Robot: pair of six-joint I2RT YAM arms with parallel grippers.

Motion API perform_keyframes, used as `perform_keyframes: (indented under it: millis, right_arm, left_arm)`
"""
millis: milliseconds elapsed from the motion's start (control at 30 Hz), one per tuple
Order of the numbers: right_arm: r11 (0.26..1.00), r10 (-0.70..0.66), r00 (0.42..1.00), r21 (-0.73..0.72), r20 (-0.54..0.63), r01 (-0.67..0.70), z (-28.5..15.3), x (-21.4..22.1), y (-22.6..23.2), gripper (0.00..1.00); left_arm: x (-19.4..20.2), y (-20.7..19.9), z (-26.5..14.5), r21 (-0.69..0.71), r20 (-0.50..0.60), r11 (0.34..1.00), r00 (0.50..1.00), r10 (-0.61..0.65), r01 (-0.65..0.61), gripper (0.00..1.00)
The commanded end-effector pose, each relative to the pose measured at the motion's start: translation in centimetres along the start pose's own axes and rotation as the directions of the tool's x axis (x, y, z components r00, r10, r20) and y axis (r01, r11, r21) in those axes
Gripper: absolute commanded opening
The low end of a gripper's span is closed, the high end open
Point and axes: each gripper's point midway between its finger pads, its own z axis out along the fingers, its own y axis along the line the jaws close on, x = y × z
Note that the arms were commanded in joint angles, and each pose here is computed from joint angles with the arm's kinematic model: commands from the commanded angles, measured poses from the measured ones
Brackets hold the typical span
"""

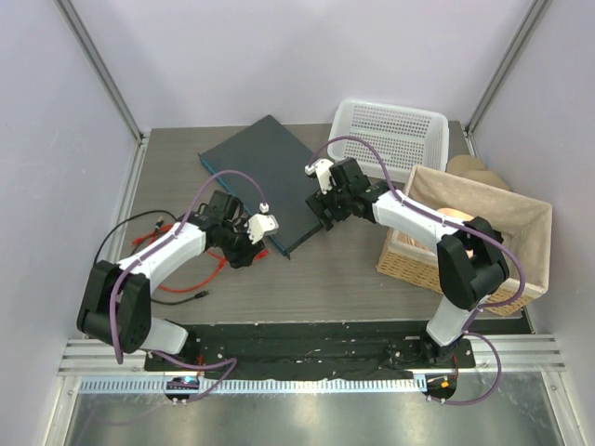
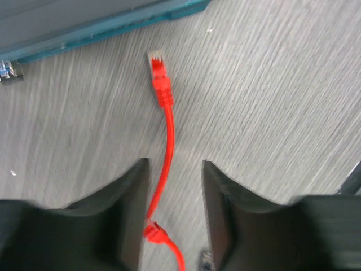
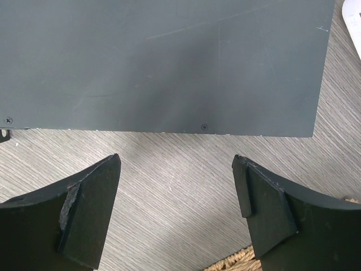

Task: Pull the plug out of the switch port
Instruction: Pull the connector from the switch port, then move the connector to the center of the board.

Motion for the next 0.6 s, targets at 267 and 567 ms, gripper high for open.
perform_keyframes:
  millis: [267,567]
  right_arm:
    - [1.000,-0.022,0.998,0.022,0.054,0.021,-1.1,-1.0,-0.6,0.88]
    - [0.999,-0.017,0.999,0.028,0.047,0.016,-1.7,0.4,-0.8,0.88]
  left_arm:
    - [-3.9,1.7,4.8,0.064,0.056,0.998,0.998,-0.016,0.013,0.56]
    - [0.2,0.7,3.6,0.137,-0.096,0.990,0.995,-0.028,0.041,0.07]
